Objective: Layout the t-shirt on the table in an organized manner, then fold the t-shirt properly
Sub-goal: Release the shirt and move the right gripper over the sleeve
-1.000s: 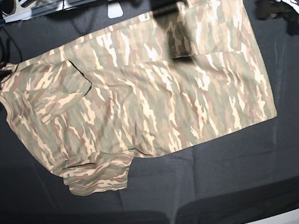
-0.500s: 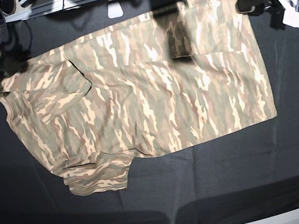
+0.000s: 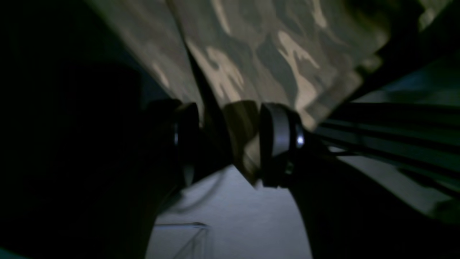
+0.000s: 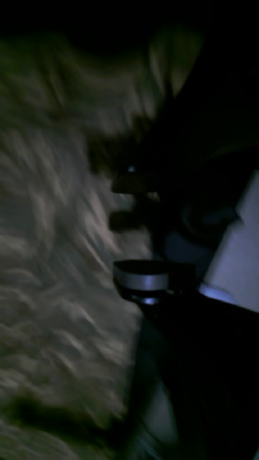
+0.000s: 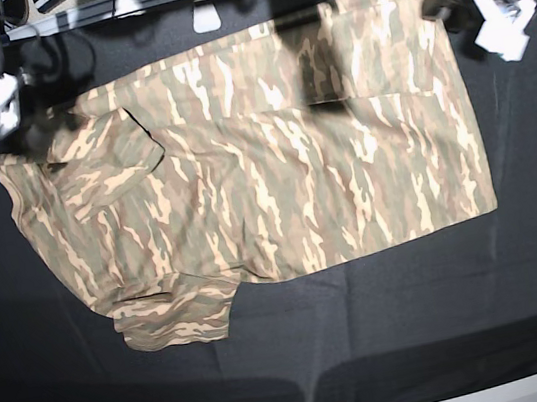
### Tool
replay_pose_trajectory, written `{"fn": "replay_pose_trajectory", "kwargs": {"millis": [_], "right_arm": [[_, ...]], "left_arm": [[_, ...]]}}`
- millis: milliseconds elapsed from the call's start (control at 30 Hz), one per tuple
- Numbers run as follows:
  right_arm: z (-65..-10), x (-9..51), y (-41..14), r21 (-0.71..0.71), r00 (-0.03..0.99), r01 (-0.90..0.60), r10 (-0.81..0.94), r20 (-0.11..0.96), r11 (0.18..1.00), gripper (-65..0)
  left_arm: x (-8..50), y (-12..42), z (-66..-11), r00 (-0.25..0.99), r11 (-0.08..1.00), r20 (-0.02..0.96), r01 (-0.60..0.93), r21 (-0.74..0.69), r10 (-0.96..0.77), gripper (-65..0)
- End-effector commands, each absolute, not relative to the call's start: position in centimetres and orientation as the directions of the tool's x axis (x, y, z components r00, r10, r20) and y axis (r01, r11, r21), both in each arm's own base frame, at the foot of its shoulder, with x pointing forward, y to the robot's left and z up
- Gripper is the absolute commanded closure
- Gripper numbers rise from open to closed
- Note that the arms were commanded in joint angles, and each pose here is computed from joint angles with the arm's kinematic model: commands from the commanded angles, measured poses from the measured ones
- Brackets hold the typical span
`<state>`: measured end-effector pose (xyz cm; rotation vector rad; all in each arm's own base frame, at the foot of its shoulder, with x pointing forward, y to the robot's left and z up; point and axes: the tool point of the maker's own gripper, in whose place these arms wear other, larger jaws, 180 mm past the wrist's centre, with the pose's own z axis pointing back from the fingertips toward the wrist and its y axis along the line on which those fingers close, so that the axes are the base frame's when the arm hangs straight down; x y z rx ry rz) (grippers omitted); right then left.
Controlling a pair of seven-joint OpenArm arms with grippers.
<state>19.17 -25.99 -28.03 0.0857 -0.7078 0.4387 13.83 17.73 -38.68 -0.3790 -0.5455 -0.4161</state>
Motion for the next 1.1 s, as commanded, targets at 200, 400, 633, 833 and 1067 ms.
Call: {"fn": "replay_pose_trajectory", "kwargs": {"millis": [200, 400, 633, 833, 1067], "right_arm": [[-26.5, 21.5, -27.1, -0.23, 0.577, -0.388, 0.43, 0.694, 0.892, -29.0], [-27.2, 24.8, -25.9, -0.223, 0.572, -0.327, 0.38, 0.727, 0.918, -29.0], [-34.2, 27.5, -25.1, -0.134, 0.76, -0.315, 0.335, 0.557, 0.939, -29.0], [-35.4, 27.3, -19.4, -0.132, 0.71, -0.496, 0.489, 0.508, 0.858, -29.0], [-37.2, 25.8, -16.1, -0.118, 0.684, -0.587, 0.568, 0.459, 0.801, -29.0]], "left_arm": [[17.8, 15.8, -38.2, 0.685, 0.832, 0.632, 0.544, -0.113, -0.363, -24.5], [21.3, 15.6, -36.7, 0.638, 0.842, 0.686, 0.535, -0.069, -0.35, -24.5], [21.7, 15.9, -36.5, 0.643, 0.857, 0.69, 0.512, -0.065, -0.332, -24.5], [21.8, 15.9, -36.5, 0.643, 0.857, 0.69, 0.512, -0.064, -0.332, -24.5], [21.8, 15.9, -36.5, 0.643, 0.857, 0.69, 0.512, -0.064, -0.332, -24.5]]}}
